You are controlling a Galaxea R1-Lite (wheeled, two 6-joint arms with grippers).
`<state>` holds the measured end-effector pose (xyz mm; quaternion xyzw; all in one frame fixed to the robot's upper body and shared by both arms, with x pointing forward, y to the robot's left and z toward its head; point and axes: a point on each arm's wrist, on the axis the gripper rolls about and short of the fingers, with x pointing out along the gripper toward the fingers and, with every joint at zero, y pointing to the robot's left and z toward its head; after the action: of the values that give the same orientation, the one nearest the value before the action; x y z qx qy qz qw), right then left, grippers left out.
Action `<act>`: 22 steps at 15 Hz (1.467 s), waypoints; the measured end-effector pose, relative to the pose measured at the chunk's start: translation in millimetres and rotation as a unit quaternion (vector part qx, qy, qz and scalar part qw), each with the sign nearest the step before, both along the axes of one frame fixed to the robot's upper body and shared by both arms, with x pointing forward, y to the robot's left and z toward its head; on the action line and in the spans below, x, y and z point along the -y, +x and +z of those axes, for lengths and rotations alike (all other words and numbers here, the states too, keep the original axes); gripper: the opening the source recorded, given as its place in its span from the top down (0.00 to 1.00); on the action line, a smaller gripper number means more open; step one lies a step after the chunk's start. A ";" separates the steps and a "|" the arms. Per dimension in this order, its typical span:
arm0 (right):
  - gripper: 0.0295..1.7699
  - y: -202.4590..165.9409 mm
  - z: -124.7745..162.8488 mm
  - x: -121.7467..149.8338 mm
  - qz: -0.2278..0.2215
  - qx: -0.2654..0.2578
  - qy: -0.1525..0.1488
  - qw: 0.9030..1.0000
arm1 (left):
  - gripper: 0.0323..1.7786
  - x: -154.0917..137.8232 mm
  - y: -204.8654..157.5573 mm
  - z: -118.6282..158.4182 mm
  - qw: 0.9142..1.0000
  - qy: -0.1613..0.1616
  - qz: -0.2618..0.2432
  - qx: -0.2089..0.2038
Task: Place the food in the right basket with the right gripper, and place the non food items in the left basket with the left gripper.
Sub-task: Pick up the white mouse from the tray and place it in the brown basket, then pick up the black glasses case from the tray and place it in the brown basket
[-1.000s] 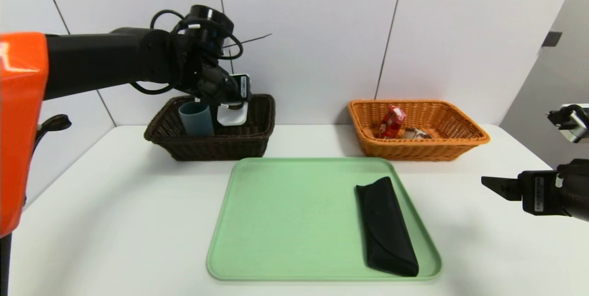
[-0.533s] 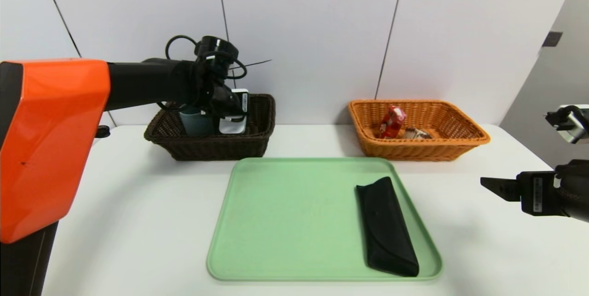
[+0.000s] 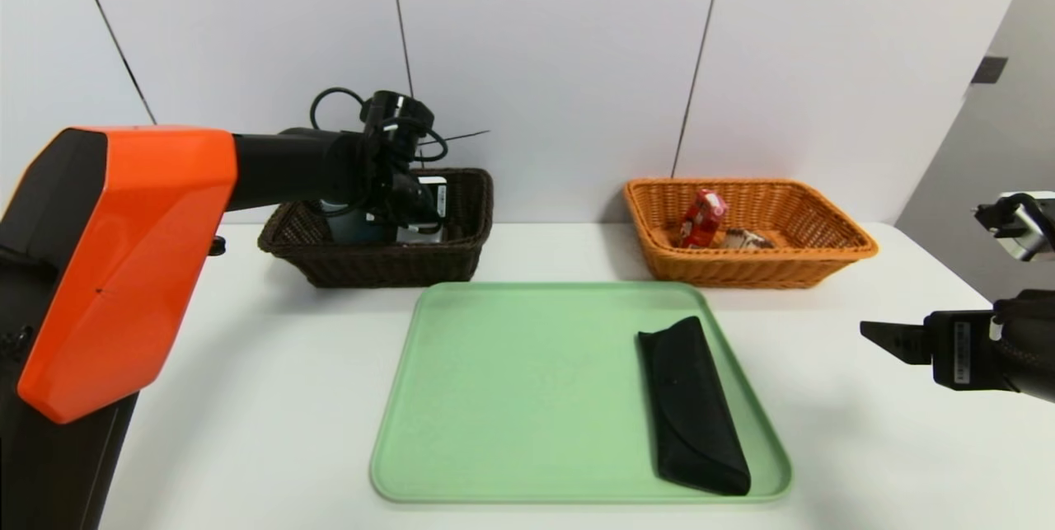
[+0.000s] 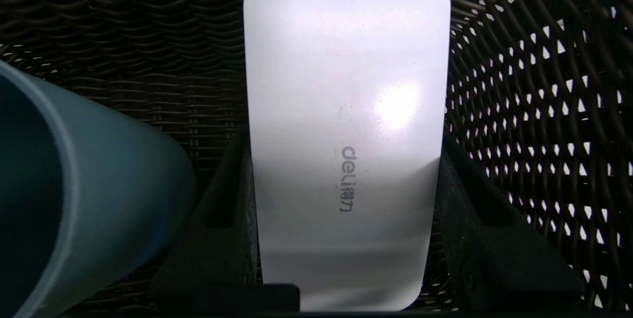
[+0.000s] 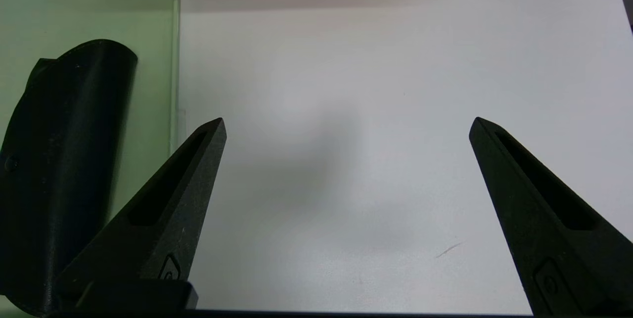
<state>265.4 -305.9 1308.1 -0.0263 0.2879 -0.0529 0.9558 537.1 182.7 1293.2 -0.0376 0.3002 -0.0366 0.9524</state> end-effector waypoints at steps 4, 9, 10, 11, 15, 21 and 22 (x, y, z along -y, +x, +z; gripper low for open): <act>0.04 -0.5 -1.2 0.1 0.000 -0.002 -0.001 1.000 | 0.37 -0.2 3.0 -6.2 1.000 0.002 0.001 -0.005; 0.04 -0.8 -1.1 0.2 0.000 -0.002 0.000 1.000 | 0.21 0.5 -0.9 6.1 1.000 -0.004 0.002 0.015; 0.04 -0.7 -1.3 0.1 0.000 -0.002 -0.001 1.000 | 0.19 3.1 -6.0 14.0 1.000 -0.005 0.000 0.020; 0.04 -0.6 -1.2 0.1 0.001 -0.002 0.000 1.000 | 0.18 7.8 -14.2 24.8 1.000 -0.005 -0.001 0.027; 0.04 -0.1 -1.3 -0.1 0.002 -0.002 0.000 1.000 | 0.12 38.7 -69.0 75.2 0.999 -0.015 -0.028 0.043; 0.04 1.4 -3.0 -0.3 0.000 -0.007 0.004 1.000 | 0.08 110.4 -160.7 98.7 0.997 -0.063 -0.049 0.012; 0.04 1.6 -3.9 -0.3 0.001 -0.009 0.004 1.000 | 0.07 121.2 -174.3 96.3 0.996 -0.070 -0.056 -0.005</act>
<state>267.0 -305.6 1304.2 -0.0234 0.2970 -0.0506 0.9533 362.8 61.5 1389.5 -0.0873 0.3030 -0.1102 0.9426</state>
